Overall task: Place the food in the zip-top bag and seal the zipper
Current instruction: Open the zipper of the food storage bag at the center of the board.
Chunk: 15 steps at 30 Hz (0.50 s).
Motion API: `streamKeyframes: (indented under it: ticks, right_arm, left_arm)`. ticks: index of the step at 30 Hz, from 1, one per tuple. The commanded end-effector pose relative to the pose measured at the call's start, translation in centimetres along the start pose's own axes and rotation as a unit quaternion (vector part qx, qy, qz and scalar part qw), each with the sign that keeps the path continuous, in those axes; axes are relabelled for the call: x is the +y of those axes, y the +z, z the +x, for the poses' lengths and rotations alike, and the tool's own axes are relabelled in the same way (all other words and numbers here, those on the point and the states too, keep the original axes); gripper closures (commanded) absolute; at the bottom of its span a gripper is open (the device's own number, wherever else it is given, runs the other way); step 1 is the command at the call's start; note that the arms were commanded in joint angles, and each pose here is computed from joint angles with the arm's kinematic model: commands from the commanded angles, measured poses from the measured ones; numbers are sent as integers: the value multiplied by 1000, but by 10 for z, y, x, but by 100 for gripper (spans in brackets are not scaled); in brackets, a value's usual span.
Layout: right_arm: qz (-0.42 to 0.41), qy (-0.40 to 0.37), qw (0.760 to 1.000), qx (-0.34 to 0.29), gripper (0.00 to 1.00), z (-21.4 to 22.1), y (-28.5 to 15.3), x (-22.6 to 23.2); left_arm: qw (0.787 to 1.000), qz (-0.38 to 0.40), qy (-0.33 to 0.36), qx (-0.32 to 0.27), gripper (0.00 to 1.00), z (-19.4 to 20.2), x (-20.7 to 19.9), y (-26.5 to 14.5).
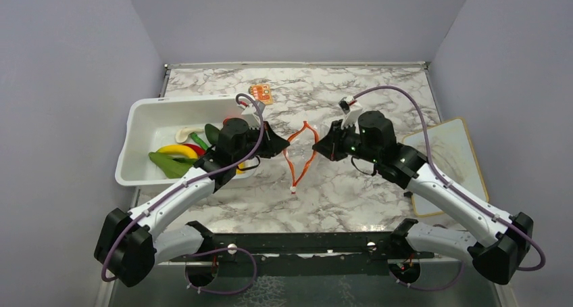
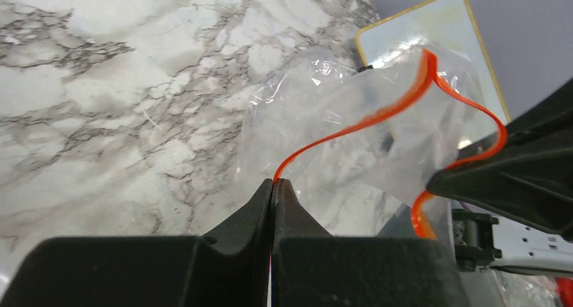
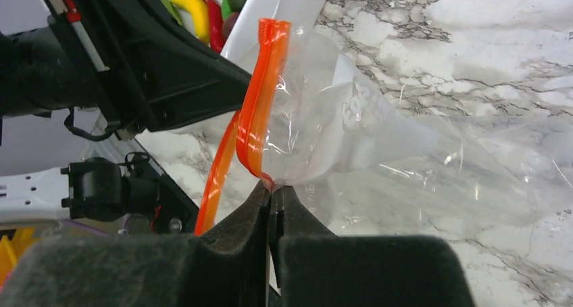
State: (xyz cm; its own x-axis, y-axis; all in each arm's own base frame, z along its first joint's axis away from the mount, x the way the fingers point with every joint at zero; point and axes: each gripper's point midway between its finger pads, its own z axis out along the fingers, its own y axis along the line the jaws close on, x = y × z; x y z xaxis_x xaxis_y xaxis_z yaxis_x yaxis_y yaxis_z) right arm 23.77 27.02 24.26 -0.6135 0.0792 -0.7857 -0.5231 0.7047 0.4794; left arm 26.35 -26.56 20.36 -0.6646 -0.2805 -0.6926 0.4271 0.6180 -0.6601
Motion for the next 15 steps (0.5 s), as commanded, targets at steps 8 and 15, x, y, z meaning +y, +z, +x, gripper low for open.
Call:
streamKeyframes:
  ticks: [8,15]
  right_arm:
    - [-23,2,999,-25,99,-21,-36,0]
    - [-28,8,999,-20,99,-17,-34,1]
  left_arm:
    - [998,-46,38,1,100,-17,1,-13]
    - [998,46,34,10,60,-22,-41,-19]
